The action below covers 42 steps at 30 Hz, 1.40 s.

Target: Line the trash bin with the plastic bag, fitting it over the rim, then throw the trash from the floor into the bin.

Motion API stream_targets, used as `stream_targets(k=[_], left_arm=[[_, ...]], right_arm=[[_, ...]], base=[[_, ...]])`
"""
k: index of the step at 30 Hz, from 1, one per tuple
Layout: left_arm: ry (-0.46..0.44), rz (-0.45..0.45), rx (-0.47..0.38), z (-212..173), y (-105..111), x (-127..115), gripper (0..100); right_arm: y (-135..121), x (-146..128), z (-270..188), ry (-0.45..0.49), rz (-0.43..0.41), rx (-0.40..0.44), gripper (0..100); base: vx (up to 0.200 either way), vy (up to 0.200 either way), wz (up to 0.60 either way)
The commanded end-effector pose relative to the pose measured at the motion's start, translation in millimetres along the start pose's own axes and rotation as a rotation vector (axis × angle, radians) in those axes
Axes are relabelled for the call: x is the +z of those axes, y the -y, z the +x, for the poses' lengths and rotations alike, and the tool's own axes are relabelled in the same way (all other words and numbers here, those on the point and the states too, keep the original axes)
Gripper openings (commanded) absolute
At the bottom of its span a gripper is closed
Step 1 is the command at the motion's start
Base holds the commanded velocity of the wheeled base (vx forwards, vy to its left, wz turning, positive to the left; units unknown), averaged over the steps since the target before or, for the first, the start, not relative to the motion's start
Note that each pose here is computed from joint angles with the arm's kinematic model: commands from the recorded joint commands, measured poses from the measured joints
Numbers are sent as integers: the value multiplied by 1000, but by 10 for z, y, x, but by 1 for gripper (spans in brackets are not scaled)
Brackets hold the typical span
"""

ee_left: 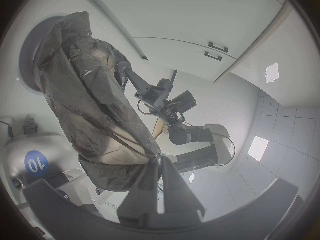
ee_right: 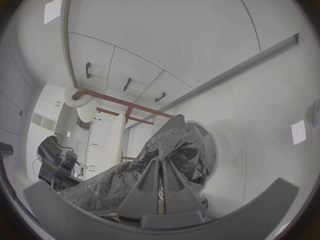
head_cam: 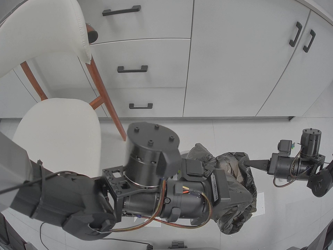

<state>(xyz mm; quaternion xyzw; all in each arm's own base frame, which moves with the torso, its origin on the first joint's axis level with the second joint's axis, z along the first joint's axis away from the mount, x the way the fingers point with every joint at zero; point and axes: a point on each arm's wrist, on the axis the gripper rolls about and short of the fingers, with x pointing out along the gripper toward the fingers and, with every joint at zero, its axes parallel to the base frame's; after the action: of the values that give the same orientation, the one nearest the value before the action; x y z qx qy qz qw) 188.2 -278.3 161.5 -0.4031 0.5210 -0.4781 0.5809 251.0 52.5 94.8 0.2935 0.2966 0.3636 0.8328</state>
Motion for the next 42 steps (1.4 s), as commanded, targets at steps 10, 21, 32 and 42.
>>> stream_targets(k=[10,21,32,42], left_arm=[[-36,-47,46,-177,-115,-254,0],[126,-77,70,-265,-315,346,0],[340,-13,92,-481,-655,1287,0],[293,-13,95,-240,-726,1276,0]], right_arm=[[-78,6,84,-16,-26,34,0],[-209,407,200,82,-128,92,0],[-10,458,427,62,-110,80,0],[53,507,405,80,-109,65,0]], base=[[0,0,0],[0,0,0],[0,0,0],[0,0,0]])
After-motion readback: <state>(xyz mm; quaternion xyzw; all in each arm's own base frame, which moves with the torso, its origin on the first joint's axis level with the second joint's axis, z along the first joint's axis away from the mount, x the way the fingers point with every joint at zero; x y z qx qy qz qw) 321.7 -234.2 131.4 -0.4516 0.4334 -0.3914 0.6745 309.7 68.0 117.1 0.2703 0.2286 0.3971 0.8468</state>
